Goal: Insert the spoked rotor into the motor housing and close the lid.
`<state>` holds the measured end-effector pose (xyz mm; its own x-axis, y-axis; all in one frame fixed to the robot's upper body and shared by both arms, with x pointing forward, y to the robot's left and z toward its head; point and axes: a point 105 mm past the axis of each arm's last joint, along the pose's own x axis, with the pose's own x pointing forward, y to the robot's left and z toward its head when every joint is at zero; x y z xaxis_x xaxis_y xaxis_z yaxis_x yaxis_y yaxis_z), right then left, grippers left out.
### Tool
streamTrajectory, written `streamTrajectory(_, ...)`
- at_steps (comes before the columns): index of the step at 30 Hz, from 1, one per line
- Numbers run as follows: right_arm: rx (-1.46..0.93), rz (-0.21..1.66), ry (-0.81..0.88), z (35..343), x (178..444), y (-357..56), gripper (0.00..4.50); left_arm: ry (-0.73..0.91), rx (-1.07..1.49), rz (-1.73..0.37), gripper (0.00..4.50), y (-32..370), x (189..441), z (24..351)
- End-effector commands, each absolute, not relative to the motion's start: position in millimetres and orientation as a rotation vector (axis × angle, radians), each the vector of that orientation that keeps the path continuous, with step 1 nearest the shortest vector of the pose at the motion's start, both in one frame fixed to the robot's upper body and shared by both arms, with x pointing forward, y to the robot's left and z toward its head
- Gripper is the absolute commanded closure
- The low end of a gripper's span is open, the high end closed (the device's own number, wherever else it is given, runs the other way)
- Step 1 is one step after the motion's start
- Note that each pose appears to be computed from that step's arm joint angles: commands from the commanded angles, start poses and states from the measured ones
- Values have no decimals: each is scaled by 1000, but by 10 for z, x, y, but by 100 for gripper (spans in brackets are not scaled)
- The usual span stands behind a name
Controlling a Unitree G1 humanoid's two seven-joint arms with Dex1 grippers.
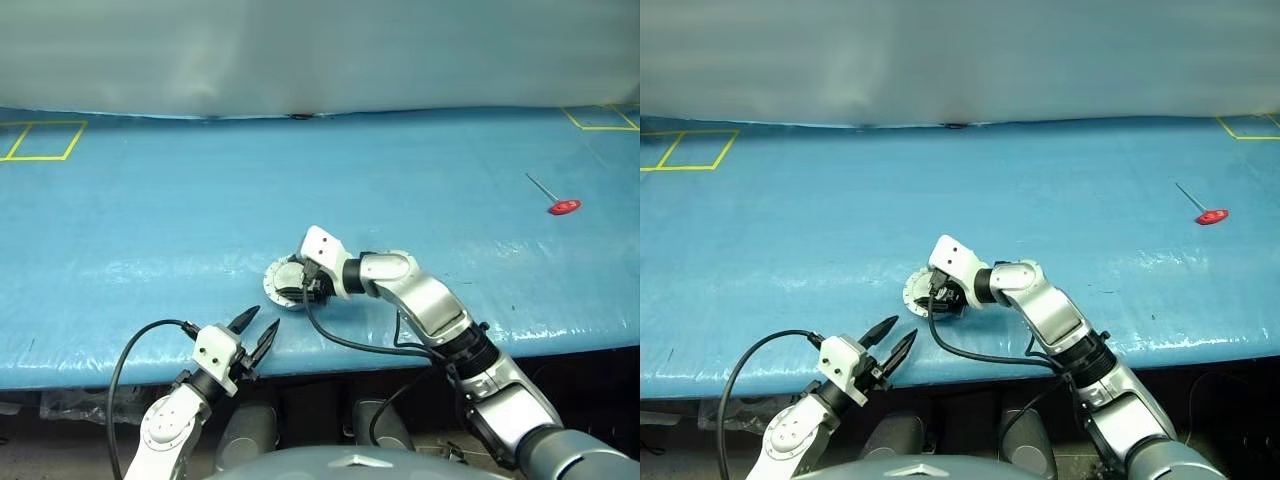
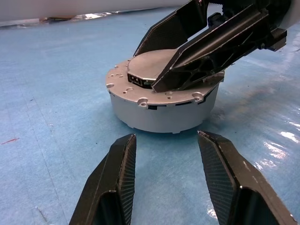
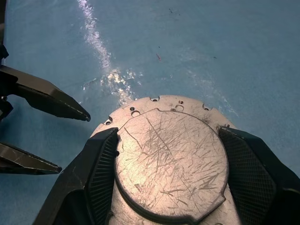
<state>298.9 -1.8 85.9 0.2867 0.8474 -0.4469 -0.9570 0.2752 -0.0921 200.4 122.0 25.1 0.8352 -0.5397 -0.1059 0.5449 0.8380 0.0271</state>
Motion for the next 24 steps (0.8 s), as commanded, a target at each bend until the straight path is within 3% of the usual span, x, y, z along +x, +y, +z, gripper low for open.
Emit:
streamTrajectory(1,-400,1265,288,991,3029,11,144,60,46,-575,225,1202,2014,312)
streamTrajectory(10,-442,1321,253,1043,3077,-7,144,68,32,-582,225,1184,2013,282)
streamTrajectory(24,-329,1300,275,793,2955,-62,144,77,19,-597,225,1177,2006,238)
